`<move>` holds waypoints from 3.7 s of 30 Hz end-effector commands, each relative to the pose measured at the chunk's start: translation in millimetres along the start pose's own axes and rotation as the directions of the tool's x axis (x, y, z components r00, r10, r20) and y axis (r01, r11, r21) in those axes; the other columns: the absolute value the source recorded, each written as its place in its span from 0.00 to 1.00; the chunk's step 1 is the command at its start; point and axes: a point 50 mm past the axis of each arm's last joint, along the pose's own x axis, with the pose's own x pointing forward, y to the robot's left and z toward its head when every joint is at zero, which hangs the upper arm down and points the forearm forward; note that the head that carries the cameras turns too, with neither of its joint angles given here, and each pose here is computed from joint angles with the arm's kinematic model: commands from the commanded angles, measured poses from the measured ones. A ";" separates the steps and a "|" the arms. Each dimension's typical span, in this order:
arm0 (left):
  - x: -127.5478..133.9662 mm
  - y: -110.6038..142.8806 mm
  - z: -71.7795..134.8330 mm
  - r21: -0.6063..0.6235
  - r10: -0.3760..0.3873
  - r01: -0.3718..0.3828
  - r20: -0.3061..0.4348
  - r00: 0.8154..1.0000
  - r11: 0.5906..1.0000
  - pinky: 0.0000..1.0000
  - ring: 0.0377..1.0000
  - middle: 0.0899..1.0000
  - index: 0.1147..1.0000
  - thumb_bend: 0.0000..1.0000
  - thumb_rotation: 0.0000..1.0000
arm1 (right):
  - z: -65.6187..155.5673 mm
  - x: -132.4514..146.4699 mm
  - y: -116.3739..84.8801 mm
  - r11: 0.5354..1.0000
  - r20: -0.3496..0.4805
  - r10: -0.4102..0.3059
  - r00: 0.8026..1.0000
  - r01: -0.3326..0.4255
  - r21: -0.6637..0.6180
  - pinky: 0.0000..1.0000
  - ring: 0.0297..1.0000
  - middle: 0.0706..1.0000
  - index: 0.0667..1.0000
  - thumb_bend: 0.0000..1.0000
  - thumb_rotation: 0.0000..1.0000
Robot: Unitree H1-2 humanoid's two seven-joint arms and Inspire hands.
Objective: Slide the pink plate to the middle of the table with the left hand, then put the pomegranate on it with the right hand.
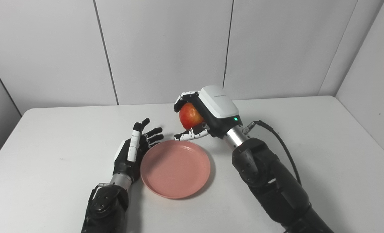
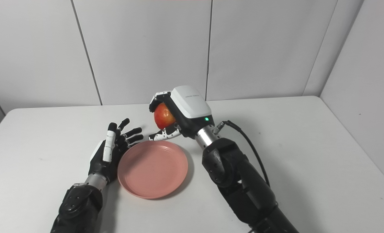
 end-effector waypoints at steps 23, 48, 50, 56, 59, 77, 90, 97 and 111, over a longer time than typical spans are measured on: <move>6.4 -6.3 8.0 0.018 -0.004 0.004 0.029 1.000 1.000 0.77 0.78 0.78 0.93 0.97 0.97 | 9.2 2.6 52.2 0.979 0.067 0.197 0.978 -0.193 -0.061 0.25 0.33 0.40 0.51 0.52 0.01; 8.2 -5.6 7.2 0.029 -0.012 0.010 0.046 0.999 1.000 0.80 0.86 0.86 0.93 0.92 0.97 | 9.5 1.4 59.8 0.959 0.088 0.277 0.957 -0.271 -0.080 0.50 0.67 0.77 0.78 0.97 0.98; 7.9 -4.9 6.7 0.035 -0.013 0.011 0.046 0.999 0.999 0.79 0.84 0.84 0.93 0.92 0.98 | 9.3 1.2 59.8 0.959 0.089 0.277 0.957 -0.271 -0.078 0.51 0.67 0.77 0.79 0.96 0.98; 7.1 -6.1 7.0 0.042 -0.013 0.011 0.044 0.999 0.999 0.78 0.81 0.83 0.93 0.94 0.98 | 9.8 1.5 57.1 0.962 0.089 0.269 0.959 -0.264 -0.070 0.51 0.69 0.78 0.80 0.95 0.98; 6.9 -6.0 6.8 0.038 -0.010 0.009 0.039 0.999 0.999 0.76 0.78 0.81 0.92 0.94 0.98 | 9.6 1.9 54.3 0.964 0.086 0.262 0.961 -0.257 -0.072 0.52 0.70 0.78 0.80 0.95 0.99; 5.5 -2.5 13.8 -0.006 0.042 -0.041 0.078 0.996 0.999 0.77 0.78 0.76 0.92 1.00 0.94 | -12.4 -6.1 2.7 0.991 -0.003 -0.080 0.997 0.080 0.109 0.48 0.62 0.74 0.78 0.81 1.00; 4.4 4.8 19.4 0.151 0.271 -0.344 0.365 0.891 0.927 1.00 1.00 0.99 0.99 0.90 1.00 | -63.6 -27.8 49.0 0.533 -0.445 -0.075 0.892 0.413 0.738 0.77 0.82 0.82 0.84 0.86 1.00; 5.9 7.4 11.4 0.159 0.278 -0.322 0.251 0.927 0.933 1.00 1.00 1.00 1.00 0.95 1.00 | -79.2 -44.1 79.6 0.383 -0.565 -0.083 0.821 0.550 0.742 0.92 0.89 0.89 0.88 0.82 1.00; 8.4 9.9 5.8 0.171 0.248 -0.263 0.104 0.963 0.950 1.00 1.00 1.00 1.00 0.94 1.00 | -95.4 -67.0 114.5 0.399 -0.627 -0.018 0.779 0.581 0.710 1.00 0.96 0.93 0.93 0.78 1.00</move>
